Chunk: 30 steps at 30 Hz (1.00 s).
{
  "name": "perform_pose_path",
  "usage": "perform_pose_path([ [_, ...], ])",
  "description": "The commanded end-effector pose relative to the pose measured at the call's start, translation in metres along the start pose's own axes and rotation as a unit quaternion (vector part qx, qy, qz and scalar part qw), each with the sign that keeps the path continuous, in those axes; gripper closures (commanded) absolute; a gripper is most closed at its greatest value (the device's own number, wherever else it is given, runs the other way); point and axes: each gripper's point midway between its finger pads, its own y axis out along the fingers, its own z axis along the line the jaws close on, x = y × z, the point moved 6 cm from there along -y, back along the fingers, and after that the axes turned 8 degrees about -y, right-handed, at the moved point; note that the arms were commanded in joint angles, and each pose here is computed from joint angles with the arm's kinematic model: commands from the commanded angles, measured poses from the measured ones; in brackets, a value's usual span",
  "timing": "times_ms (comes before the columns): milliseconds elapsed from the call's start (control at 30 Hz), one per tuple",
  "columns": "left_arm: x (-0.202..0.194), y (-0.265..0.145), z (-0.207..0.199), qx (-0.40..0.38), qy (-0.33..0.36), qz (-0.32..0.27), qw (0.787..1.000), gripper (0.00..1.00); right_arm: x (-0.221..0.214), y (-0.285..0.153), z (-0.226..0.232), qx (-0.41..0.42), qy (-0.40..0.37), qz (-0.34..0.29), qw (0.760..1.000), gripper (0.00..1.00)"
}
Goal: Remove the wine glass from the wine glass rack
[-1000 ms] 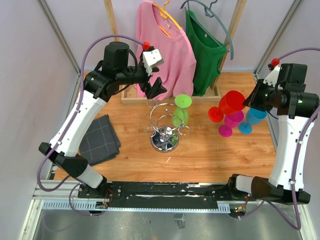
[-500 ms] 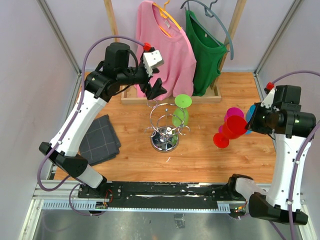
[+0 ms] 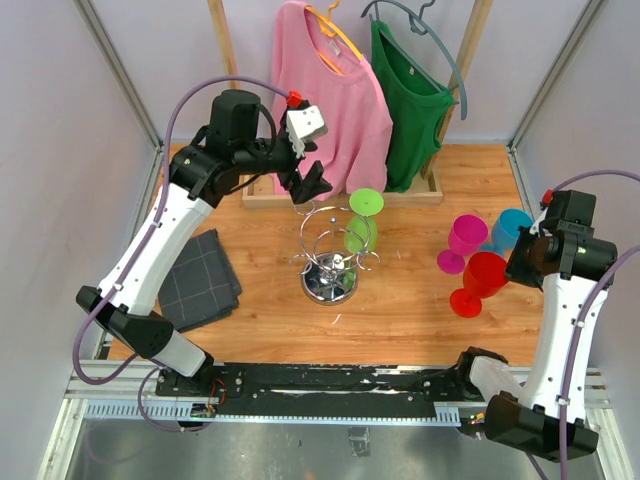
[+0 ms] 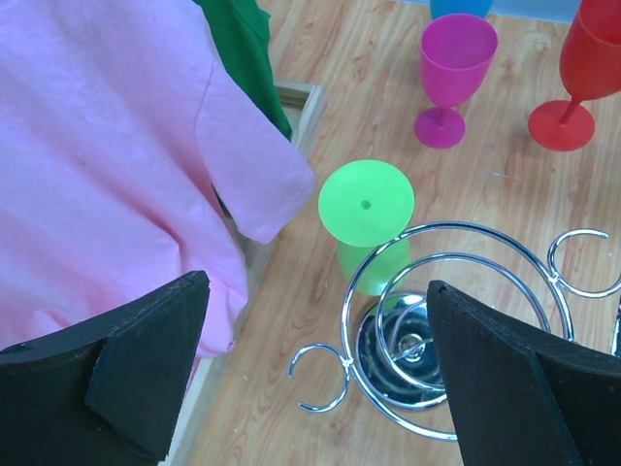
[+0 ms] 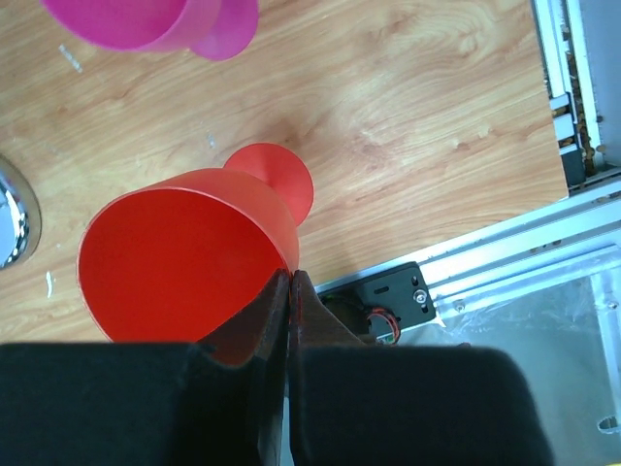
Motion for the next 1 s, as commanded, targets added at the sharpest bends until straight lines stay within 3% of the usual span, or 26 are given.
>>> perform_pose_path([
  [0,0.008,-0.010,-0.001,0.007,0.019,-0.017,1.000,0.01,0.007,0.008,-0.014,-0.037,0.031,-0.027,0.998,0.99],
  [967,0.016,-0.005,0.000,-0.012,0.016,-0.016,1.000,0.01,0.005,0.049,-0.061,-0.172,0.132,-0.084,0.973,0.99],
])
